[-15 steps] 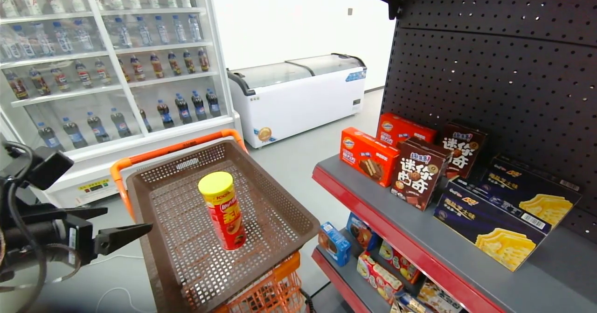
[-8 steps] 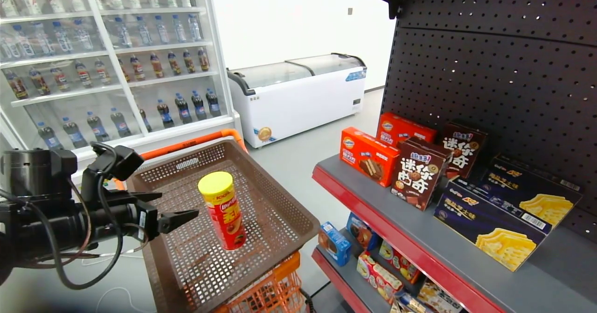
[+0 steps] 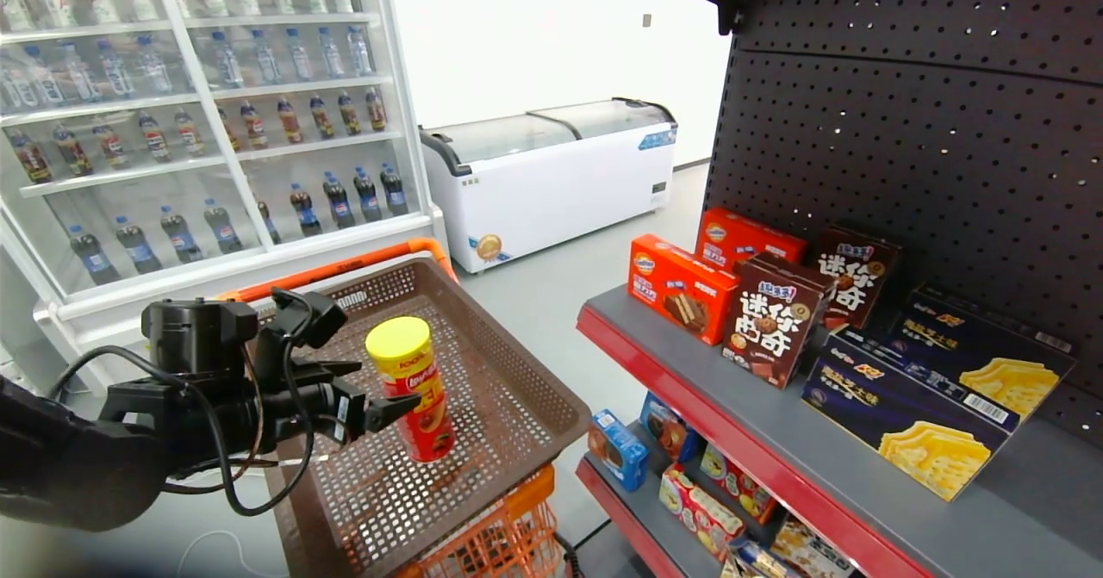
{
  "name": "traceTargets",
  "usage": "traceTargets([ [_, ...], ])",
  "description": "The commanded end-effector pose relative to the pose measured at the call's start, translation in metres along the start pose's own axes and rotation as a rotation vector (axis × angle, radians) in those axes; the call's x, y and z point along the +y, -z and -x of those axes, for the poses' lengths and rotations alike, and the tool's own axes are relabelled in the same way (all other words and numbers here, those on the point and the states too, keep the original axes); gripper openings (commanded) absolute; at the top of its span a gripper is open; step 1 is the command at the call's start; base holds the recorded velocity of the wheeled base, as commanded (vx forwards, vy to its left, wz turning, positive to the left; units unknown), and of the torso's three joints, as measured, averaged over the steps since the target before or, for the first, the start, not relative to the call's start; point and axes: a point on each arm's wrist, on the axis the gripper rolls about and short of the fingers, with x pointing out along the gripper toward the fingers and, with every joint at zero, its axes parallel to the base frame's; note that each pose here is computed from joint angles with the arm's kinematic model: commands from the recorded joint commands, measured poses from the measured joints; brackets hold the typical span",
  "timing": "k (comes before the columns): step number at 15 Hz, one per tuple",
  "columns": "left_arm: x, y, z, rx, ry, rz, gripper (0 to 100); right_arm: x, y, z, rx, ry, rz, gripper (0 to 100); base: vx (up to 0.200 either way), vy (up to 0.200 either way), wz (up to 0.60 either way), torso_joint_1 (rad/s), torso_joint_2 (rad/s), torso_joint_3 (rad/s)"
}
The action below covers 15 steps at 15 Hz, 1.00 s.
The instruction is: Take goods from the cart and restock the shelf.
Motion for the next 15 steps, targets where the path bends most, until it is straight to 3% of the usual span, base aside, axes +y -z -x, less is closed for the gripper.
traceTargets([
  [1,0.001,0.016,-0.019,0.04,0.018,-0.001,100,0.0,0.0,0.0,0.001,-0.001,0.0,100,0.0,0.0,0.0,0.0,0.0,0.0],
  [7,0.005,0.031,-0.049,0.065,-0.045,-0.015,100,0.0,0.0,0.0,0.001,-0.001,0.0,100,0.0,0.0,0.0,0.0,0.0,0.0],
  [15,0.007,0.018,-0.066,0.021,-0.039,-0.036,100,0.0,0.0,0.0,0.001,-0.001,0.0,100,0.0,0.0,0.0,0.0,0.0,0.0],
])
